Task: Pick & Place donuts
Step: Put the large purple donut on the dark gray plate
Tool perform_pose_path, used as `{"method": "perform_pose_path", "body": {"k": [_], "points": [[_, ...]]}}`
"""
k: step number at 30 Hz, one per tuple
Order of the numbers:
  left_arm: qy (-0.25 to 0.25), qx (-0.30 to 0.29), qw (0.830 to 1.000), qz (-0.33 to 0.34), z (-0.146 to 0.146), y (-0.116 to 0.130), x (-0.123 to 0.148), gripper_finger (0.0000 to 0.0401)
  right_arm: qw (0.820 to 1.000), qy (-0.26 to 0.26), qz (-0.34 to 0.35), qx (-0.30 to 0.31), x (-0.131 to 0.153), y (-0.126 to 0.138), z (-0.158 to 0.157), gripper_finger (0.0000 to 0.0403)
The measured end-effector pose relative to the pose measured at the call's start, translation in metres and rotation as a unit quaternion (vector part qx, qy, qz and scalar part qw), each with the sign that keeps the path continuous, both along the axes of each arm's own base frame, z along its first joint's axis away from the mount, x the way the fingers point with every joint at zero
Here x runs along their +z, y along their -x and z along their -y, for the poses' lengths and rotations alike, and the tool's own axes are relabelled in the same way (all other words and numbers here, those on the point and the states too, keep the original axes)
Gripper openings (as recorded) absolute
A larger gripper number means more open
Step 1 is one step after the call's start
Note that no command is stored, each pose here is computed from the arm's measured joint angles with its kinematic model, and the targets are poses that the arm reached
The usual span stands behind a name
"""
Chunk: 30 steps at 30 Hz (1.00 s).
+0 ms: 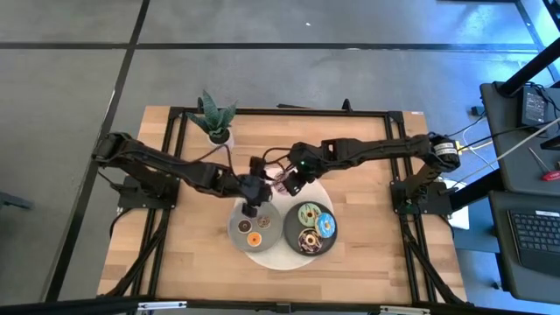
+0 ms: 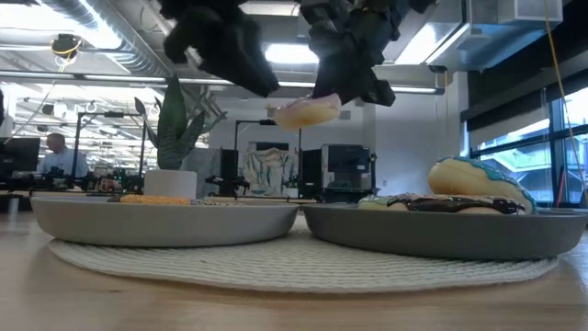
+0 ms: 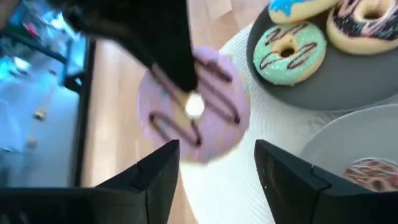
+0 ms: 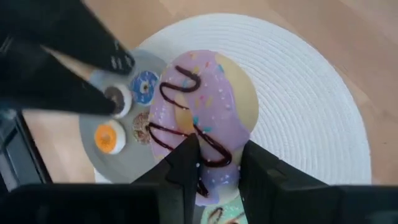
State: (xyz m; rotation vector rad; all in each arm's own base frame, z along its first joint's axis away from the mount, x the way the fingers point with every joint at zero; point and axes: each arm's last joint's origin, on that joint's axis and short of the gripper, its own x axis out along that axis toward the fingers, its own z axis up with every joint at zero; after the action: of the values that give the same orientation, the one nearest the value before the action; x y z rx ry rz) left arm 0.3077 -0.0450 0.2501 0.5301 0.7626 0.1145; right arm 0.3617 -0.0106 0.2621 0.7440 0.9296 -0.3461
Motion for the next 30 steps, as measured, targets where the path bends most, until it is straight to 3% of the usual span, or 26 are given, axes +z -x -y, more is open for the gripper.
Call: {"method": "perform_pose_path", "body": {"k": [5, 12, 17, 30], "points": [[0.118, 0.017, 0.991, 0.059, -0.011, 0.022, -0.002, 0.0207, 0.995, -0.011, -0.002, 0.099, -0.001, 0.002, 0.001, 0.0096], [0.183, 0.048, 0.973, 0.136, -0.009, 0.048, -0.012, 0.0207, 0.984, -0.038, -0.025, 0.171, -0.003, 0.008, -0.022, 0.0096], [0.215, 0.070, 0.964, 0.142, -0.006, 0.053, -0.018, 0.0206, 0.984, -0.112, -0.058, 0.127, -0.006, 0.011, -0.041, 0.0096], [0.222, 0.080, 0.961, 0.144, -0.006, 0.053, -0.019, 0.0207, 0.978, -0.133, -0.136, 0.089, -0.055, -0.005, -0.072, 0.0096]]}}
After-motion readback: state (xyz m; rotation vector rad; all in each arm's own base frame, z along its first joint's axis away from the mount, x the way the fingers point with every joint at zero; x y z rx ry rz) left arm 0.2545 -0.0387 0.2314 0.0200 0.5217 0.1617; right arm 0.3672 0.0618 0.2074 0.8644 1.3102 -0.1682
